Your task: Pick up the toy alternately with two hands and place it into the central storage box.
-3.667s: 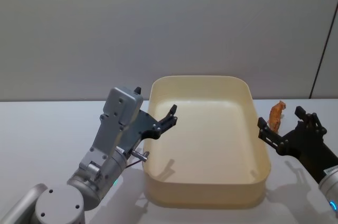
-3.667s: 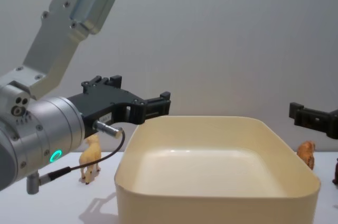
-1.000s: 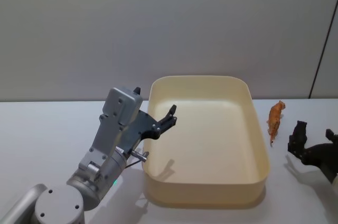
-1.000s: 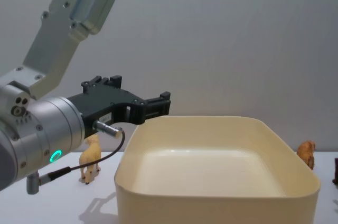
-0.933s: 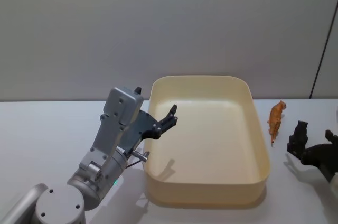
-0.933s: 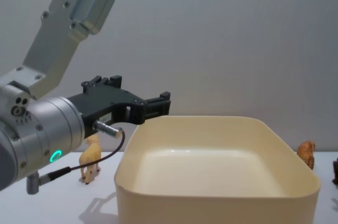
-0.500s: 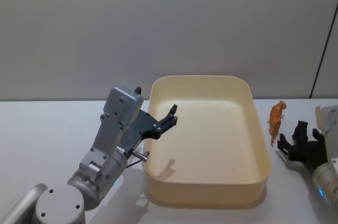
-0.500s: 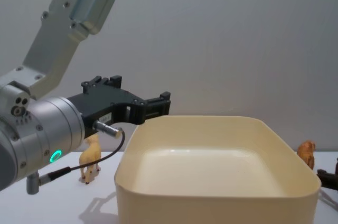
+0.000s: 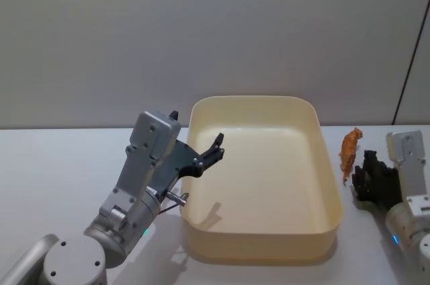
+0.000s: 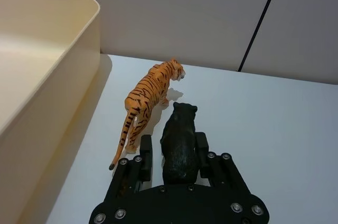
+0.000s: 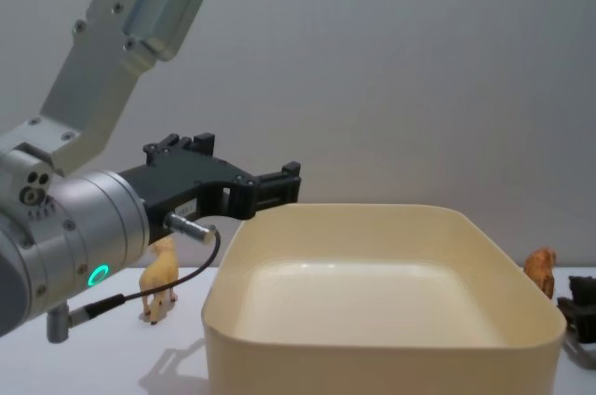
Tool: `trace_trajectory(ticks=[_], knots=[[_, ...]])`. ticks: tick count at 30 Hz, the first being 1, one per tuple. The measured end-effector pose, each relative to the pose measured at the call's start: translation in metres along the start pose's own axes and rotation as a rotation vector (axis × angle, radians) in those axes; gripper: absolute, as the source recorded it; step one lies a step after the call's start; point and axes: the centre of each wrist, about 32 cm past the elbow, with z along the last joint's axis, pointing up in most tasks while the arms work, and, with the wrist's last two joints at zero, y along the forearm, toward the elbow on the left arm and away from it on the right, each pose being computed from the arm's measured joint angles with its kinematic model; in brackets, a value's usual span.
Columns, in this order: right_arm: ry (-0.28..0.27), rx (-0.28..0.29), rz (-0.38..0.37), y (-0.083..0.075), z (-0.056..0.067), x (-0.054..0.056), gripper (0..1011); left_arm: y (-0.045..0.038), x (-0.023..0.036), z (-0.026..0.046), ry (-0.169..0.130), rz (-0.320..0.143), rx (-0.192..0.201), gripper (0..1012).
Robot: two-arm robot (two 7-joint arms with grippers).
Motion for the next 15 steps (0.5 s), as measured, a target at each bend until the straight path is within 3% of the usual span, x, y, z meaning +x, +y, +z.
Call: trace_trajectory(ticks=[7,15], knots=[[-0.003,0.0,0.0,0.001,0.0,-0.001,319,0.0,0.0,0.0,0.0,0.0,0.0,1001],[-0.018,0.038,0.023,-0.009,-0.001,0.006,305,0.0,0.0,0.0,0.0,0.0,0.0,1001]])
